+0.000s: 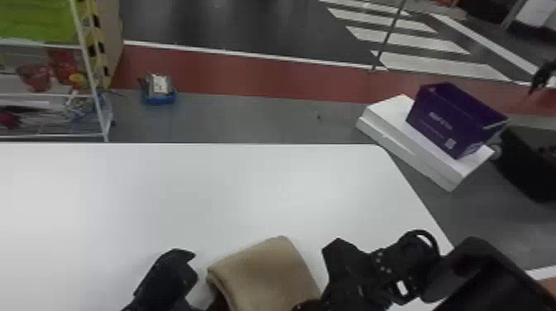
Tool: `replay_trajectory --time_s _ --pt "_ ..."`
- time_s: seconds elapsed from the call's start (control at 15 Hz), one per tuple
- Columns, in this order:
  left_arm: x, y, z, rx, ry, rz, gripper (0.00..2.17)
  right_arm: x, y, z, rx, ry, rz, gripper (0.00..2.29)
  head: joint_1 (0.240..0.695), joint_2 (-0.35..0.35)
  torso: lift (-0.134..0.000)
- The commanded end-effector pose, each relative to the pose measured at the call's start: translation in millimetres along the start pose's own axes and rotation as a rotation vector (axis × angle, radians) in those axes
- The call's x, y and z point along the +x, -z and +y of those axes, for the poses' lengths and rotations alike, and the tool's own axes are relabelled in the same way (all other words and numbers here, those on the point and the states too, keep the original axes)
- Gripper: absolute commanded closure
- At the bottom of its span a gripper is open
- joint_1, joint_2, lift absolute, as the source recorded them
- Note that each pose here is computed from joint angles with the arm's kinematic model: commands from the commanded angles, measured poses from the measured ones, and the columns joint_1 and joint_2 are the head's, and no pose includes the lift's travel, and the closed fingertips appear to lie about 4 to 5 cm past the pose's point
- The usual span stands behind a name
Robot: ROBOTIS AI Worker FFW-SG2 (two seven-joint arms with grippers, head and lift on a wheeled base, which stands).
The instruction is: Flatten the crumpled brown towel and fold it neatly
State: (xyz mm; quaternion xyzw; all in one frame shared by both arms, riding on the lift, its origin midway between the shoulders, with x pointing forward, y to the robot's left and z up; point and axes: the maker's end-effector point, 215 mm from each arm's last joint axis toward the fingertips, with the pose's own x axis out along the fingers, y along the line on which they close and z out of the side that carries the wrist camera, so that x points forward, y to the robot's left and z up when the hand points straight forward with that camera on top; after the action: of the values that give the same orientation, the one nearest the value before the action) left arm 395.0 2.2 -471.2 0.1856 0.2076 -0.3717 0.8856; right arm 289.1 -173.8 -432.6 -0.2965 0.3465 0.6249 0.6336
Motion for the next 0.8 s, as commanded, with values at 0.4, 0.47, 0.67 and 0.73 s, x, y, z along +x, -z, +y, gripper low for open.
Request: replay_trajectory --time_s 0.4,0.47,0.67,0.73 --pt "-38.1 10.3 76.2 0.044 -0.124 0.088 0.16 -0.7 1.3 0.0 -0.003 0.000 0.008 1.75 0.695 -0.201 -0.124" --pt "-41.4 10.1 82.0 0.035 -0.144 0.082 0.16 -1.7 -0.1 -0.2 0.000 -0.002 -0.001 1.75 0.695 -0.186 -0.124" --pt "-46.0 10.6 86.1 0.024 -0.163 0.077 0.16 -12.2 -8.0 -6.4 0.013 0.012 -0.045 1.75 0.695 -0.144 -0.124" --pt "-45.1 10.2 84.7 0.024 -0.157 0.076 0.16 -12.2 -8.0 -6.4 0.013 0.012 -0.045 1.75 0.695 -0.136 -0.124"
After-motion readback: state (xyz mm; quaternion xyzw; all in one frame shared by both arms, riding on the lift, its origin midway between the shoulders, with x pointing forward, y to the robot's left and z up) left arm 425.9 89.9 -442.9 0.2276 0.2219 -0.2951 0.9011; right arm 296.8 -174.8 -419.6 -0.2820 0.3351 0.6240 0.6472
